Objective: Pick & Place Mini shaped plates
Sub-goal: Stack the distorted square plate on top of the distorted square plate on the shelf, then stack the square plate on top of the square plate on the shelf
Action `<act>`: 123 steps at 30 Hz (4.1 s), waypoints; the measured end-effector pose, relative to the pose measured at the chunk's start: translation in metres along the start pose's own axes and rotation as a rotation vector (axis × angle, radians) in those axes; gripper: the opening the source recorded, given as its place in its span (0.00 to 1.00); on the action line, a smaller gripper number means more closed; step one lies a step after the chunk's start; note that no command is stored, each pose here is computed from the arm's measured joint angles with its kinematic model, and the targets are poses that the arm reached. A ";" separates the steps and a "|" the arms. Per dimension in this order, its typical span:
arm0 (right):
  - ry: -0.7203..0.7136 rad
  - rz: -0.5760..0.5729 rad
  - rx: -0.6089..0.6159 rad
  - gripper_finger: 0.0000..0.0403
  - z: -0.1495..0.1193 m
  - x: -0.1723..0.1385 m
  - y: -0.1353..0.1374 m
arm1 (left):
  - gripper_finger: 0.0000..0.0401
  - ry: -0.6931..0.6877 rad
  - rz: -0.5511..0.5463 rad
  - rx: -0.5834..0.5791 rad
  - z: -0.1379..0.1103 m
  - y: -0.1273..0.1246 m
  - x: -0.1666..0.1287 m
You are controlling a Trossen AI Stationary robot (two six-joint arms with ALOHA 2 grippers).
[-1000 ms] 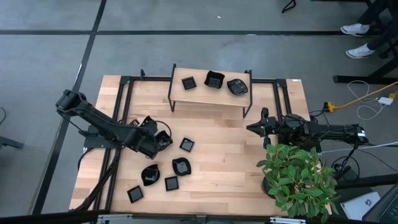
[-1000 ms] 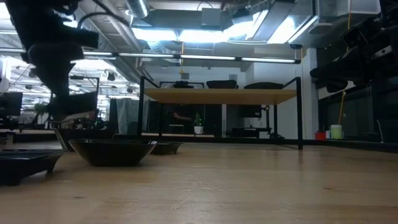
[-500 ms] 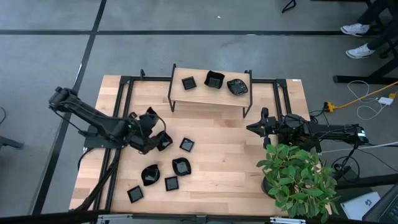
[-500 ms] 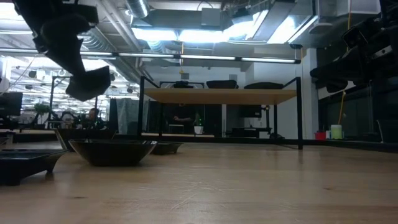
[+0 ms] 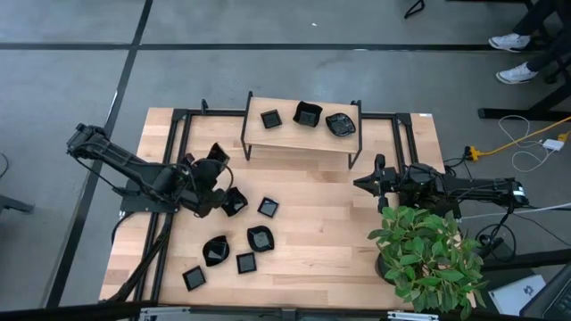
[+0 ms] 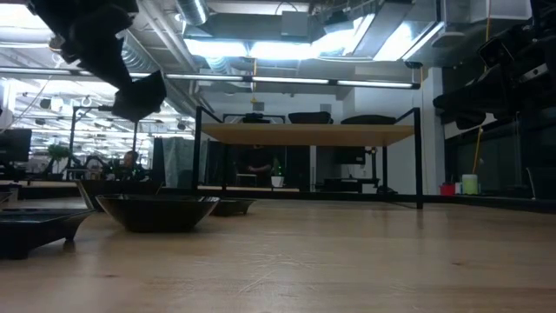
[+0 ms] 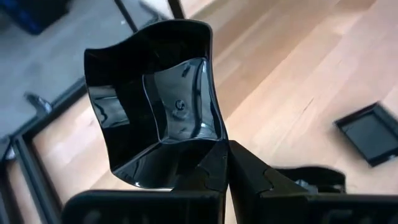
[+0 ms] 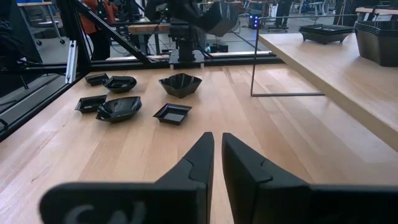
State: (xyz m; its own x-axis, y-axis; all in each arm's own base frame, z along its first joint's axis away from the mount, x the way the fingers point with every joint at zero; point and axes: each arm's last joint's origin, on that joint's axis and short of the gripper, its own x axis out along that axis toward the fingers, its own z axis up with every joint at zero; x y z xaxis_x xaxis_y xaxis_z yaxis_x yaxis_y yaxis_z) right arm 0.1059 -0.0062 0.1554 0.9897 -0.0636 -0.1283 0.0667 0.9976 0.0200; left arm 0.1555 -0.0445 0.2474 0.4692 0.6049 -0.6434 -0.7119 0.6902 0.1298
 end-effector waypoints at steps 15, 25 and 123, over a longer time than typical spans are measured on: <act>-0.001 0.000 0.000 0.08 0.000 0.000 0.000 | 0.01 -0.289 -0.133 0.151 0.048 -0.015 0.004; 0.000 0.000 0.000 0.08 0.000 0.000 0.000 | 0.01 -0.454 -0.247 0.267 0.094 -0.001 0.024; -0.001 0.000 0.000 0.08 0.000 0.000 0.000 | 0.24 0.054 -0.307 0.636 0.190 -0.004 0.186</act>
State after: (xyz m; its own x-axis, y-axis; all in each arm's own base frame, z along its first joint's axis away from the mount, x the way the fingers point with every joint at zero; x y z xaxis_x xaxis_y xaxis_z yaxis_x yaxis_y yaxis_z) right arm 0.1059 -0.0062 0.1555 0.9898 -0.0632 -0.1276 0.0663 0.9976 0.0201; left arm 0.3450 0.1411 0.2704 0.5617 0.3367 -0.7557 -0.1009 0.9345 0.3414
